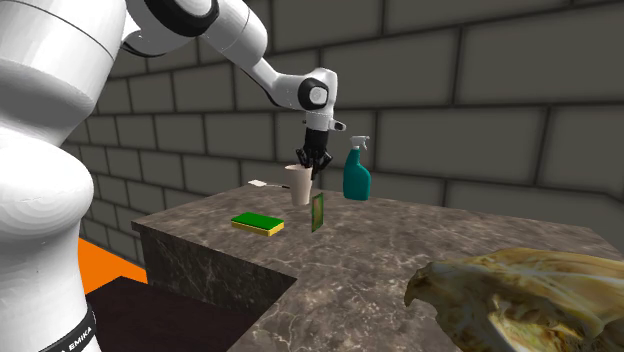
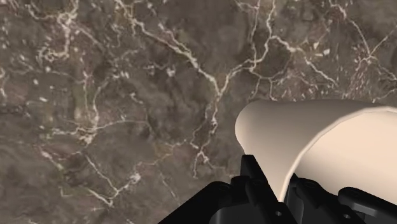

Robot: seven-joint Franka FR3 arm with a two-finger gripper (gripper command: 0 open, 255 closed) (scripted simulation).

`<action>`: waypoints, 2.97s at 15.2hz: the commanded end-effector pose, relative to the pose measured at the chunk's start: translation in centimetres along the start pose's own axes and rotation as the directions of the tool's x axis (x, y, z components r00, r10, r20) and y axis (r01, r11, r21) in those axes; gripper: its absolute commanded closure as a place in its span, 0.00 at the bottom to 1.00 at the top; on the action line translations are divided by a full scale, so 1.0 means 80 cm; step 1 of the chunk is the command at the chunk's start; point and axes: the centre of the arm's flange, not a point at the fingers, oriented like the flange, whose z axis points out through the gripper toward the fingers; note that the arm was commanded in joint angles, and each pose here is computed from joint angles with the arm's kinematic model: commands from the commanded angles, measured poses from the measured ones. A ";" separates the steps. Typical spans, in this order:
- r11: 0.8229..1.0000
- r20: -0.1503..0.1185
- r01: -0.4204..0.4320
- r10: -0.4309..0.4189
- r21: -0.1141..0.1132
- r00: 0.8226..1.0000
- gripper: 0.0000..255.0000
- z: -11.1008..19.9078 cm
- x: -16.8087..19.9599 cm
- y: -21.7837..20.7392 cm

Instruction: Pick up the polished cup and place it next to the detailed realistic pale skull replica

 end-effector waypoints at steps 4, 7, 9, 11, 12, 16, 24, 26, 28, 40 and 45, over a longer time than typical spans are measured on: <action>1.000 0.000 0.000 0.000 0.000 1.000 1.00 -0.031 0.000 -0.004; 1.000 0.000 0.000 0.000 0.000 1.000 1.00 -0.050 0.000 -0.008; 1.000 0.000 0.000 0.000 0.000 1.000 1.00 -0.063 0.000 -0.010; 1.000 0.000 0.000 0.000 0.000 1.000 1.00 -0.076 0.000 -0.012; 1.000 0.000 0.000 0.000 0.000 1.000 1.00 -0.083 0.001 -0.013; 1.000 0.000 0.000 0.000 0.000 1.000 1.00 -0.109 0.001 -0.017; 1.000 0.000 0.000 0.000 0.000 1.000 1.00 -0.161 0.002 -0.026; 1.000 0.000 0.000 0.000 0.000 1.000 1.00 -0.174 0.002 -0.028; 1.000 0.000 0.000 0.000 0.000 1.000 1.00 -0.187 0.003 -0.030; 1.000 0.000 0.000 0.000 0.000 1.000 1.00 -0.261 0.004 -0.042; 1.000 0.000 0.000 0.000 0.000 1.000 1.00 -0.270 -0.063 0.005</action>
